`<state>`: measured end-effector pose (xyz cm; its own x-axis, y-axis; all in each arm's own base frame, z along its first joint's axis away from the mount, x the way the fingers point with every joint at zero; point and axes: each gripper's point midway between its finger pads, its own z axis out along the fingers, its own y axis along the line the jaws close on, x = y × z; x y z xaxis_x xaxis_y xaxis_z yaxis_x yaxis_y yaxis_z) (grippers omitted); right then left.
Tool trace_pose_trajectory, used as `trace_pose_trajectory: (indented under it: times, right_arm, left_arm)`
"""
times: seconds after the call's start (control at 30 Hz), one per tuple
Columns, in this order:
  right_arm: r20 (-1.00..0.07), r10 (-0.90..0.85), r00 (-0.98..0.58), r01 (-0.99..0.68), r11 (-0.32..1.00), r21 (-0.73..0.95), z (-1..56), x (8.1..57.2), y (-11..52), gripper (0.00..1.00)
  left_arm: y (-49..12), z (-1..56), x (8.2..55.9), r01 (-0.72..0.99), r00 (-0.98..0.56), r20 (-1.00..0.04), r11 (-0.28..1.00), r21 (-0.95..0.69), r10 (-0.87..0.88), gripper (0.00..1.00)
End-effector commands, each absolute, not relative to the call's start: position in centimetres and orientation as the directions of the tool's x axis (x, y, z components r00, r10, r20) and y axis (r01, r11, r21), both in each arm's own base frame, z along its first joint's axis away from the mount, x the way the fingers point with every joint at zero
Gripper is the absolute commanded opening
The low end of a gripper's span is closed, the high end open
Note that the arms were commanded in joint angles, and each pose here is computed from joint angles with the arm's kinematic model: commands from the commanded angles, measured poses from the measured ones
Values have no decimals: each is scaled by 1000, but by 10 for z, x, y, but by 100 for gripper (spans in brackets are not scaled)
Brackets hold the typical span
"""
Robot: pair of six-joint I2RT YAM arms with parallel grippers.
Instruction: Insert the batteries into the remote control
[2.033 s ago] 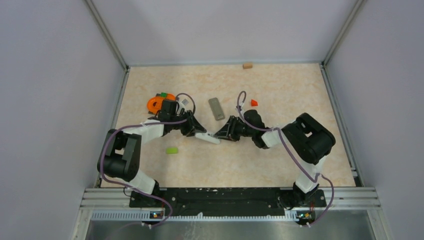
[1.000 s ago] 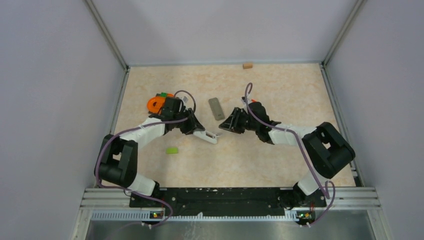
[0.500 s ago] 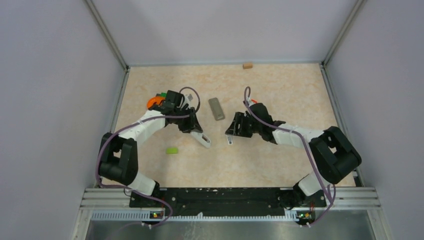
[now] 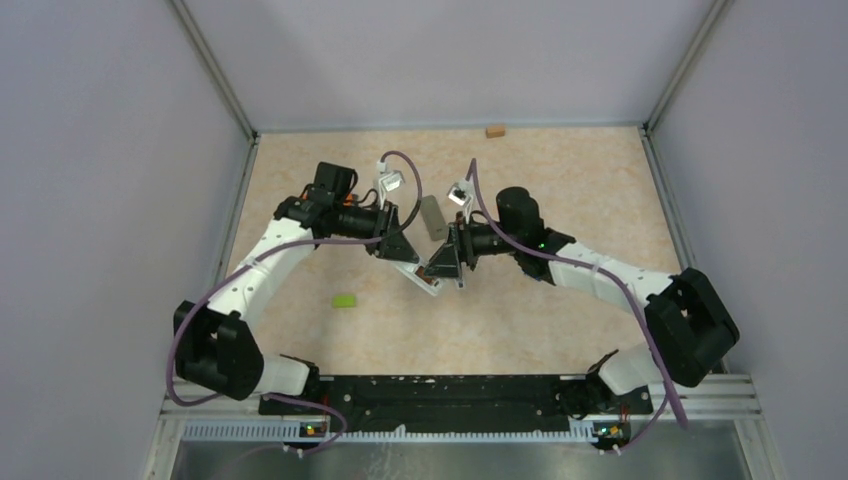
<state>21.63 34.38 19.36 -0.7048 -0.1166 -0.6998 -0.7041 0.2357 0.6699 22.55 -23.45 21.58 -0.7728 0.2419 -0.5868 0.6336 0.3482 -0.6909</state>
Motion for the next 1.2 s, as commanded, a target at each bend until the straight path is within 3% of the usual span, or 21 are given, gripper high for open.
trace_pose_trajectory:
  times: [0.0,0.1,0.23,0.3,0.4,0.5,0.57,0.7,0.8,0.9,1.07,1.13,1.17]
  right_arm:
    - [-805,-171,-568,-810,-51,584,239,181,365,65]
    - [-789,-200,-581,-780,-140,610,241,170,366,51]
    - [-787,-204,-582,-768,-180,615,249,167,367,31]
    - [-790,-197,-581,-773,-170,611,252,169,367,18]
    - [-790,-175,-588,-781,-133,611,256,176,370,2]
    - [-800,-76,-595,-797,-73,600,270,194,371,0]
    - [-798,22,-602,-798,-52,600,286,207,367,0]
    - [-767,166,-619,-783,-59,619,311,221,359,0]
    - [-745,201,-636,-769,-78,635,320,225,361,0]
    - [-722,208,-660,-750,-112,652,323,225,363,0]
    - [-698,206,-686,-726,-123,677,321,228,366,0]
    - [-693,199,-692,-719,-103,688,317,231,367,0]
    - [-690,195,-697,-714,-88,695,315,233,367,6]
  left_arm:
    - [-242,252,210,733,-676,-685,150,-664,271,0]
    - [-245,272,204,757,-642,-721,66,-650,260,0]
    - [-243,282,207,785,-612,-751,81,-614,249,1]
    - [-243,288,213,792,-608,-760,111,-600,231,11]
    - [-243,298,232,768,-637,-756,204,-607,149,47]
    - [-241,314,257,740,-634,-773,277,-613,-17,74]
    - [-240,332,267,716,-624,-765,279,-641,-156,81]
    - [-240,345,279,658,-635,-698,242,-713,-332,83]
    - [-243,351,282,632,-665,-656,199,-749,-356,81]
    - [-245,349,282,617,-687,-639,187,-764,-345,71]
    - [-246,349,282,623,-688,-646,186,-760,-331,35]
    - [-246,350,281,635,-681,-656,185,-750,-324,5]
    - [-246,348,281,637,-680,-660,188,-748,-321,0]
